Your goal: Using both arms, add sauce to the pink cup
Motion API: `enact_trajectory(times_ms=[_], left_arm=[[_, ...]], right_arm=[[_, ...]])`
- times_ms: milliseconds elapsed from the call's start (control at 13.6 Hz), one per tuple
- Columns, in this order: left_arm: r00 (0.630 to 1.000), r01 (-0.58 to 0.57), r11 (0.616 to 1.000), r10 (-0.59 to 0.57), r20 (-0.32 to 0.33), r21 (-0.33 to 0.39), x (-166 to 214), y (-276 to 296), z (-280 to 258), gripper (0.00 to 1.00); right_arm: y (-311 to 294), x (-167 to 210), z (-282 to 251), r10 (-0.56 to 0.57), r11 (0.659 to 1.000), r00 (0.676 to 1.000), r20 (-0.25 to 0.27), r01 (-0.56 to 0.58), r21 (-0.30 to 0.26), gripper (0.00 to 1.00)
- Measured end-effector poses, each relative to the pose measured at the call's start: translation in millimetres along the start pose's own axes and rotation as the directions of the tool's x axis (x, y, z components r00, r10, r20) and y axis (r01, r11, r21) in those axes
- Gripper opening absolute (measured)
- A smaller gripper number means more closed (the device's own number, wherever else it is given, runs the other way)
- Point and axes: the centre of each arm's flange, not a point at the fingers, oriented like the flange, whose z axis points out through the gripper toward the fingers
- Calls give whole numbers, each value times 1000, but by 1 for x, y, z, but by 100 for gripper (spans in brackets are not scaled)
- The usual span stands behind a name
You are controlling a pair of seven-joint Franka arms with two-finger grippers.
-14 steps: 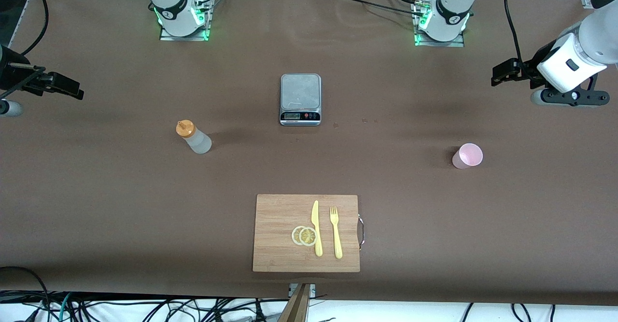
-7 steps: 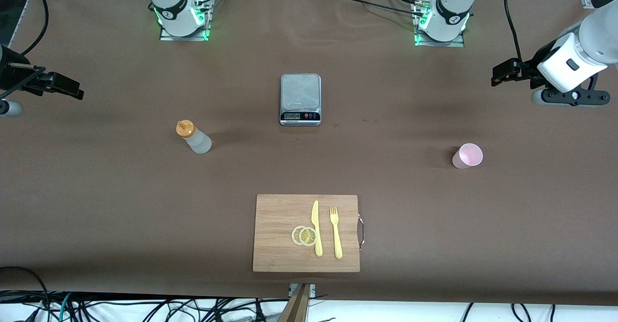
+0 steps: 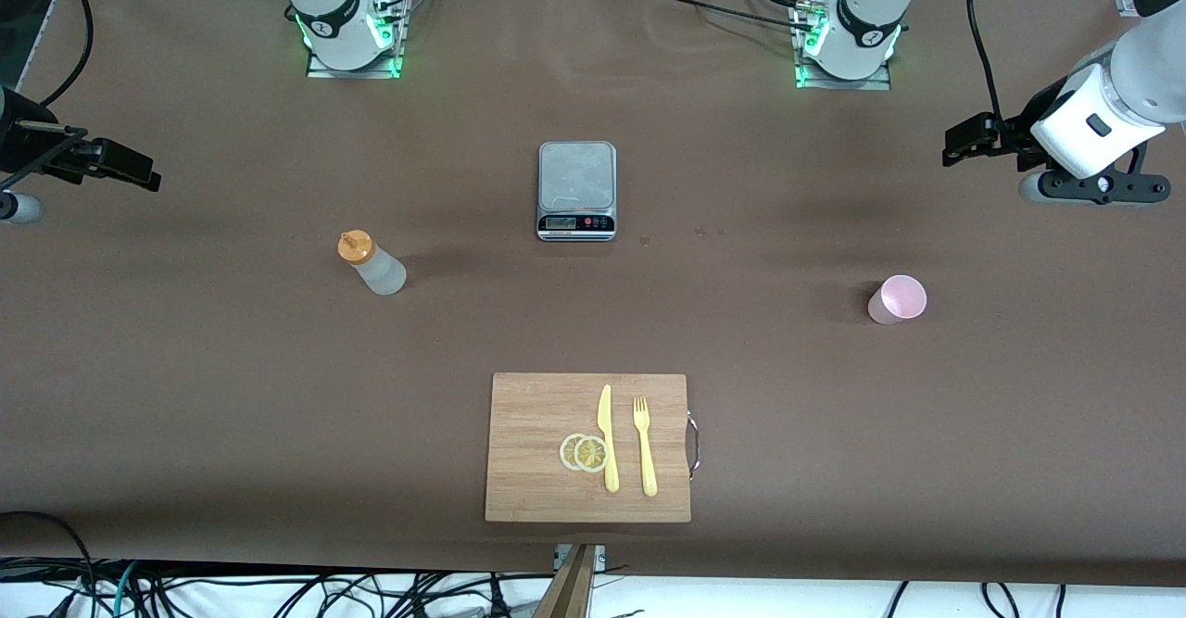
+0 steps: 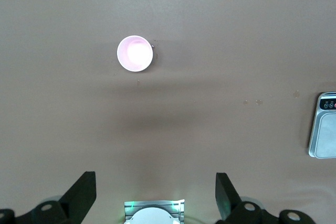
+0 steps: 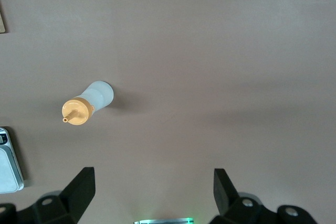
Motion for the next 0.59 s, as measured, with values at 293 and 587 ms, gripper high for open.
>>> enact_trajectory(times_ms=[293,587], left_arm=[[1000,9,1000,-9,2,-3,8,-5,1,100],[1000,10,1000,-10,2,-3,9,-5,1,100]], right_arm=[[0,0,0,0,1000,1000,0,0,0,100],[0,0,0,0,1000,1000,0,0,0,100]])
